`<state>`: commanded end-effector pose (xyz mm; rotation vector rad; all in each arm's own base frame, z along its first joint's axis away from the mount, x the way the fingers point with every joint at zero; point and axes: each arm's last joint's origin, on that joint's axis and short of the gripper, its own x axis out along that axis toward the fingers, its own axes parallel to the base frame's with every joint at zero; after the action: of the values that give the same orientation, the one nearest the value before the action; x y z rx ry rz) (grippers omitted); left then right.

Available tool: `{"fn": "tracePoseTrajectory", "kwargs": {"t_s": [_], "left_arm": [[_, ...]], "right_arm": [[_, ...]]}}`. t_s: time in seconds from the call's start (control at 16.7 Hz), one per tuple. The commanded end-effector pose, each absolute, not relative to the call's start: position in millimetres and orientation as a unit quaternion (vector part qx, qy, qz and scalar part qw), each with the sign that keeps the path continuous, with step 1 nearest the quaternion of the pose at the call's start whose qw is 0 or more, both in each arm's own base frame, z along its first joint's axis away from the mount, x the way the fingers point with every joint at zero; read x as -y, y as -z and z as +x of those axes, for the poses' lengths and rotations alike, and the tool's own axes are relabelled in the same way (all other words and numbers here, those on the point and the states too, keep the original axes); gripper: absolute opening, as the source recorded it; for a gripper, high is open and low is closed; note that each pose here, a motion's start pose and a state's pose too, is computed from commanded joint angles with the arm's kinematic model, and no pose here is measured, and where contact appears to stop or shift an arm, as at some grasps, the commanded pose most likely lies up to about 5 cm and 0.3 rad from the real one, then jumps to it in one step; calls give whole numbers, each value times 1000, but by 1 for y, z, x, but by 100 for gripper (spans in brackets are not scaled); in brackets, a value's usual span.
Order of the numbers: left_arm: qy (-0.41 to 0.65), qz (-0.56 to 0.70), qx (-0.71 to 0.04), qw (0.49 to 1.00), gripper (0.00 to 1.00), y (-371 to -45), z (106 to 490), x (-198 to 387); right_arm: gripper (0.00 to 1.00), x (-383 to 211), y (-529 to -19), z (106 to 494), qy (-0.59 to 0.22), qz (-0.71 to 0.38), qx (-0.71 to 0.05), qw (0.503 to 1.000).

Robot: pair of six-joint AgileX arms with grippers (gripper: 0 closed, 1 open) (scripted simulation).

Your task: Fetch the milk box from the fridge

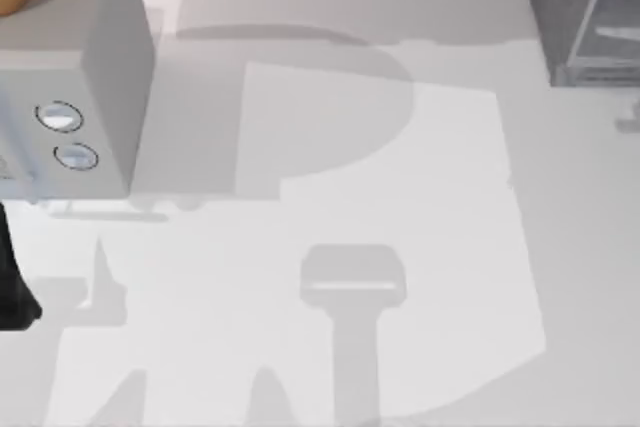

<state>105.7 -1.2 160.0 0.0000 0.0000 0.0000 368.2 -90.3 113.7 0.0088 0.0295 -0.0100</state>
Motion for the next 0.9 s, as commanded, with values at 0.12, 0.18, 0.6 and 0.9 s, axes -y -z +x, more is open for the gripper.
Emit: {"fn": "tracePoseTrajectory", "kwargs": {"t_s": [0.12,0.18,0.6,0.9], "left_arm": [[0,0,0,1000,100,-160,106,1],[0,0,0,1000,100,-160,106,1],[0,0,0,1000,100,-160,106,1],[0,0,0,1000,100,-160,106,1]], "right_arm": [[0,90,-115,349,7,4,-12,1000],[0,90,-117,343,6,2,-7,1000],[0,88,-120,339,3,2,-2,1000],[0,74,-153,322,3,-3,-1,1000]]}}
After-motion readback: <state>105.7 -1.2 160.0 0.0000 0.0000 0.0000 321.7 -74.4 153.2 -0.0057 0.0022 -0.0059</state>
